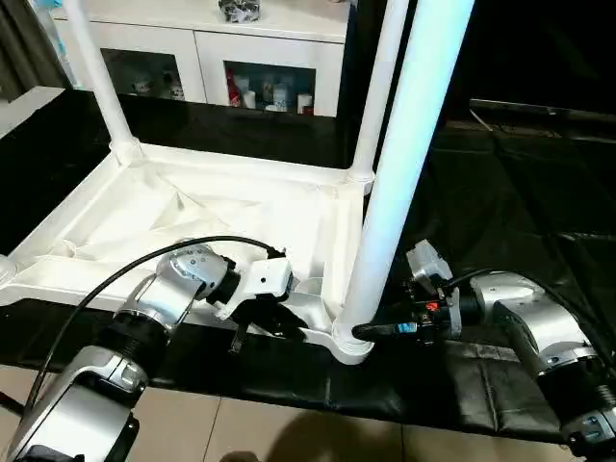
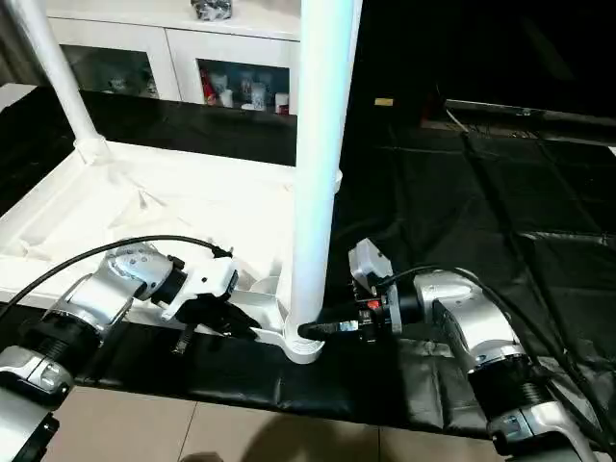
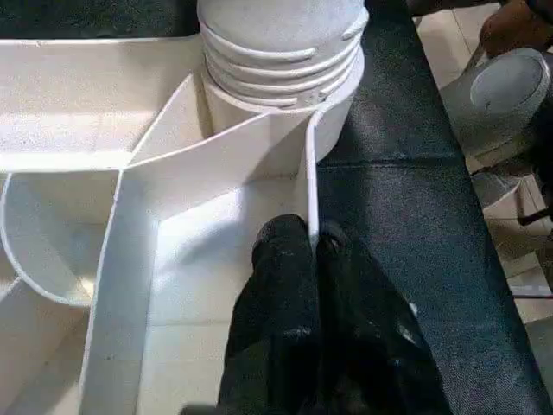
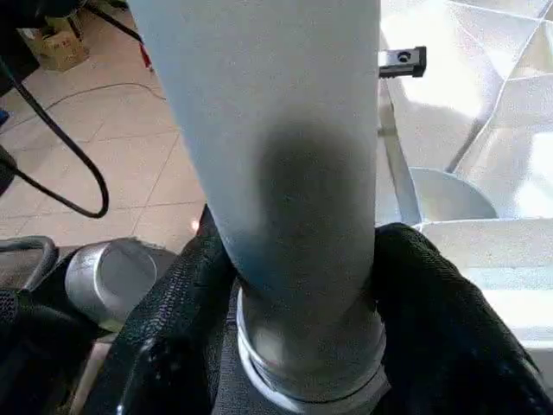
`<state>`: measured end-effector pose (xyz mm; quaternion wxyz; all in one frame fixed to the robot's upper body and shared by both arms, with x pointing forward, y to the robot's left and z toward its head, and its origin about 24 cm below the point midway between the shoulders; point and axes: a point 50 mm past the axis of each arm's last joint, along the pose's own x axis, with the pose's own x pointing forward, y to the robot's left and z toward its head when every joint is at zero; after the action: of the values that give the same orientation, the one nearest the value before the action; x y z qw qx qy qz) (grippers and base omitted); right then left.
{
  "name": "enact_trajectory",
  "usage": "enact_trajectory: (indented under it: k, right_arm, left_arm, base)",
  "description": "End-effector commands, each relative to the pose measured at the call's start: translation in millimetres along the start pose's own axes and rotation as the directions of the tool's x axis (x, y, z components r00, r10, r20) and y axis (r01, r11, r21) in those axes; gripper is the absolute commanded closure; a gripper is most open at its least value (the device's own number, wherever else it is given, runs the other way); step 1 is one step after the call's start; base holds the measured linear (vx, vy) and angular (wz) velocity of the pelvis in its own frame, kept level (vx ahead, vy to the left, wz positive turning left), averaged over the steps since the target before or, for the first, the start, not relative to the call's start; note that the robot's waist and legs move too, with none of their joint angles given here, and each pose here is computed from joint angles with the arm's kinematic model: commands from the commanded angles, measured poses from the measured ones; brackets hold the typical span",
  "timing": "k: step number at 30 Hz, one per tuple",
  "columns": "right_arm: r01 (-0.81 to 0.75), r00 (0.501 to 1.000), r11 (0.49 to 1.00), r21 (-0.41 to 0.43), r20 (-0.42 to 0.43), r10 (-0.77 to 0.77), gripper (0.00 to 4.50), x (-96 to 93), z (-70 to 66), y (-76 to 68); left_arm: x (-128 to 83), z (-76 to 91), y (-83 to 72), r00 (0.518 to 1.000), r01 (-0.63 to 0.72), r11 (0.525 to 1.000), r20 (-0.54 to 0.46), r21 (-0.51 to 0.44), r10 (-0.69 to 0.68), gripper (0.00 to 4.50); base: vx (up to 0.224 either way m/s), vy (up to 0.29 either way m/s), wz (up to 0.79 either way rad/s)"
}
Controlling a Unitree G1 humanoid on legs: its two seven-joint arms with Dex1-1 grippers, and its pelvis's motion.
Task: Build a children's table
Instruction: Rotate leg to tighten
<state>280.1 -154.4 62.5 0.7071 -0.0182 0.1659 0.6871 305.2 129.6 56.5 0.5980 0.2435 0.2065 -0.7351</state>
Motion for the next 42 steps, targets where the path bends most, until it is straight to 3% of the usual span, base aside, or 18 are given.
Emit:
enact_trajectory:
  k: [1, 6, 9, 11, 13, 17, 19, 21, 22, 23, 27, 31, 32, 33, 36, 37, 39, 42]
  right_arm:
    - [-0.012, 1.0, 1.0, -0.001, -0.006, 0.012, 2.33, 0.2, -0.2, 0.6]
    - [-0.004, 0.999, 0.999, 0.039, 0.043, 0.002, 2.5, 3.7, -5.3, 8.1]
    - [0.121, 0.988, 0.99, 0.067, 0.089, -0.127, 2.51, 11.7, -11.8, 12.5]
    - [0.278, 0.95, 0.953, 0.123, 0.108, -0.291, 2.52, 22.6, -16.4, 9.8]
    - [0.322, 0.934, 0.935, 0.148, 0.112, -0.339, 2.54, 26.4, -17.5, 8.5]
    - [0.462, 0.862, 0.863, 0.204, 0.126, -0.491, 2.55, 52.2, -12.9, -3.3]
    - [0.573, 0.788, 0.777, 0.262, 0.086, -0.61, 2.55, 64.3, -9.3, -19.7]
    - [0.597, 0.766, 0.749, 0.288, 0.077, -0.639, 2.55, 66.7, -8.2, -23.8]
    - [0.645, 0.717, 0.686, 0.337, 0.043, -0.695, 2.56, 71.7, -6.7, -32.5]
    - [0.67, 0.692, 0.658, 0.344, 0.033, -0.721, 2.56, 74.0, -4.9, -36.9]
    - [0.716, 0.635, 0.601, 0.355, 0.026, -0.772, 2.56, 80.0, 2.0, -44.5]
    - [0.714, 0.644, 0.626, 0.314, 0.054, -0.763, 2.56, 80.9, 5.1, -43.4]
    - [0.714, 0.644, 0.626, 0.314, 0.054, -0.763, 2.21, 80.9, 5.1, -43.4]
    - [0.716, 0.641, 0.628, 0.303, 0.07, -0.764, 1.86, 75.3, 3.3, -42.2]
    - [0.701, 0.651, 0.65, 0.294, 0.108, -0.751, 1.86, 60.5, -0.2, -38.3]
    - [0.698, 0.653, 0.654, 0.291, 0.115, -0.748, 1.53, 57.6, -0.6, -37.5]
    - [0.679, 0.668, 0.678, 0.282, 0.144, -0.73, 1.43, 45.6, -1.1, -34.7]
    - [0.633, 0.722, 0.739, 0.232, 0.17, -0.671, 1.14, 30.8, -1.7, -29.4]
  left_arm:
    - [8, 6.9, -1.2, 0.999, 0.052, 0.999, 0.01, 0.014, -0.052, 4.5]
    - [8, 10.8, 9.4, 0.997, -0.053, 0.996, 0.058, -0.068, 0.057, 4.5]
    - [8, 15.5, 22.2, 0.982, -0.164, 0.975, 0.074, -0.147, 0.176, 4.5]
    - [8, 21.4, 30.4, 0.963, -0.229, 0.951, 0.093, -0.206, 0.252, 4.5]
    - [9, 23.3, 32.7, 0.957, -0.247, 0.943, 0.095, -0.224, 0.274, 4.5]
    - [12, 31.0, 44.6, 0.919, -0.348, 0.889, 0.081, -0.297, 0.387, 4.5]
    - [16, 35.2, 52.8, 0.883, -0.416, 0.842, 0.067, -0.344, 0.464, 4.5]
    - [17, 36.5, 54.7, 0.874, -0.432, 0.83, 0.064, -0.352, 0.482, 4.5]
    - [19, 40.5, 59.9, 0.847, -0.471, 0.799, 0.061, -0.374, 0.528, 4.5]
    - [19, 42.4, 62.7, 0.832, -0.497, 0.784, 0.053, -0.373, 0.553, 4.5]
    - [20, 45.7, 67.8, 0.797, -0.555, 0.753, 0.034, -0.353, 0.603, 4.5]
    - [19, 40.7, 67.1, 0.797, -0.575, 0.761, 0.003, -0.302, 0.604, 4.5]
    - [19, 40.7, 67.1, 0.797, -0.575, 0.761, 0.003, -0.302, 0.604, 4.5]
    - [16, 36.3, 66.0, 0.799, -0.577, 0.763, -0.007, -0.291, 0.601, 4.5]
    - [10, 28.1, 63.4, 0.808, -0.573, 0.777, -0.025, -0.261, 0.588, 4.5]
    - [9, 26.7, 62.8, 0.81, -0.572, 0.78, -0.027, -0.253, 0.586, 4.5]
    - [3, 20.9, 60.7, 0.815, -0.57, 0.786, -0.036, -0.24, 0.579, 4.5]
    - [-6, 14.0, 55.0, 0.842, -0.533, 0.822, -0.031, -0.201, 0.539, 4.5]
  base:
    - [0.0, 0.0, 0.0]
    - [0.0, 0.0, 0.0]
    - [0.0, 0.0, 0.0]
    - [0.0, 0.0, 0.0]
    - [0.0, 0.0, 0.0]
    - [0.0, 0.0, 0.0]
    - [0.0, 0.0, 0.0]
    - [0.0, 0.0, 0.0]
    - [0.0, 0.0, 0.0]
    - [0.0, 0.0, 0.0]
    - [0.0, 0.0, 0.0]
    - [0.0, 0.0, 0.0]
    - [0.0, 0.0, 0.0]
    - [0.0, 0.0, 0.0]
    - [0.0, 0.0, 0.0]
    - [0.0, 0.0, 0.0]
    - [0.0, 0.0, 0.0]
    - [0.0, 0.0, 0.0]
